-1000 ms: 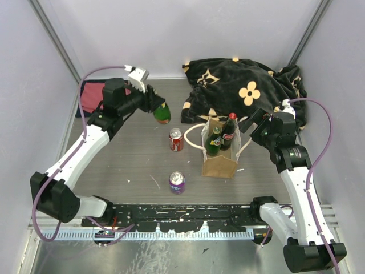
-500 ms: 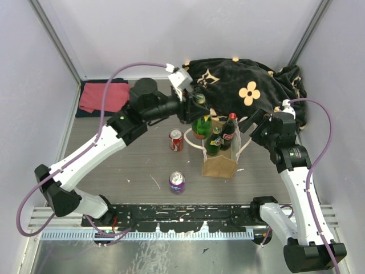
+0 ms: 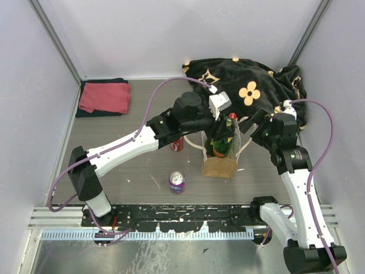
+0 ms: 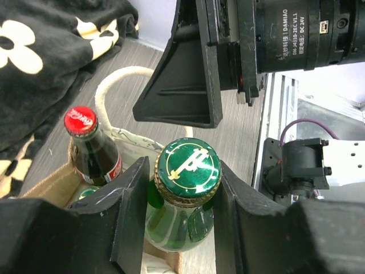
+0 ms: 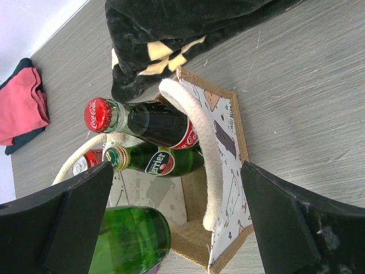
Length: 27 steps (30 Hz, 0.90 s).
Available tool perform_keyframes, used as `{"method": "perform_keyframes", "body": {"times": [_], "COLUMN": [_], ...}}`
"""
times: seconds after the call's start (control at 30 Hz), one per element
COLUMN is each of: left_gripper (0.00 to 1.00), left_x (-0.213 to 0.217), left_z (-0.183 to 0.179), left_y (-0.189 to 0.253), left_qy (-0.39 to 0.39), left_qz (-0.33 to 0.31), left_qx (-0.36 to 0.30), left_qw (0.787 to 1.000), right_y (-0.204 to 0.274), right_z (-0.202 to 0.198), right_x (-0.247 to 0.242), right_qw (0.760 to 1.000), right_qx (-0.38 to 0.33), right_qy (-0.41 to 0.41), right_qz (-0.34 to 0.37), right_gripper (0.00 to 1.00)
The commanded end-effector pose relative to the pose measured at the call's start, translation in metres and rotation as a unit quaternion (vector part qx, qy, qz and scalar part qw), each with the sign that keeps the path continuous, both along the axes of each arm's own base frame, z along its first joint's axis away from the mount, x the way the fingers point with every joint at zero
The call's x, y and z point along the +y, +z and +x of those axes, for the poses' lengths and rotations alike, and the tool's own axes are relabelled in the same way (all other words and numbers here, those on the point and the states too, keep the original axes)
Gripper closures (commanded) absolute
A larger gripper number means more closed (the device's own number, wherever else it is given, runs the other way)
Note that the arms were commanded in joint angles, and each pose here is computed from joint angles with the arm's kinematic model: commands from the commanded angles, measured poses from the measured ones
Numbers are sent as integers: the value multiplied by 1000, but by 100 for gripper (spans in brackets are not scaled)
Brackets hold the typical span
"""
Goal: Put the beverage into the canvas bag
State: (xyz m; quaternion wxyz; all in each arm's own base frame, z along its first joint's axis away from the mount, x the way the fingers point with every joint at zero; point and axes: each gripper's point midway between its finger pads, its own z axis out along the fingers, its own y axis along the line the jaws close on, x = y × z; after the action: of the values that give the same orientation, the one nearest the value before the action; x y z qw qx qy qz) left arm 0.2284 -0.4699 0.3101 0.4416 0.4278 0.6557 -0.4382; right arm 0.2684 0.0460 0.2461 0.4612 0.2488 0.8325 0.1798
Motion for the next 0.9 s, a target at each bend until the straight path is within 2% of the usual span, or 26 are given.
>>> {"method": "perform_keyframes", "body": {"times": [0.0, 0.23, 0.73, 0.87], "left_gripper": [100, 100, 100, 100], "left_x": [-14, -32, -53, -48], "left_z": [5, 14, 29, 32], "left_y": [84, 65, 65, 81], "left_qy": [0, 2, 10, 15], "left_qz": [-112, -102, -109, -120], "left_qx": [-82, -79, -74, -77], "left_qw": [990, 992, 991, 990], "right_y": [19, 18, 8, 5], "right_z": [1, -1, 3, 3], "right_x": [-3, -4, -7, -6], "right_qw": [999, 999, 999, 999], "right_qx": [-34, -34, -30, -27], "right_qy": [3, 5, 6, 7], "right_qz": [-13, -21, -33, -33], "right_gripper": [0, 0, 0, 0]}}
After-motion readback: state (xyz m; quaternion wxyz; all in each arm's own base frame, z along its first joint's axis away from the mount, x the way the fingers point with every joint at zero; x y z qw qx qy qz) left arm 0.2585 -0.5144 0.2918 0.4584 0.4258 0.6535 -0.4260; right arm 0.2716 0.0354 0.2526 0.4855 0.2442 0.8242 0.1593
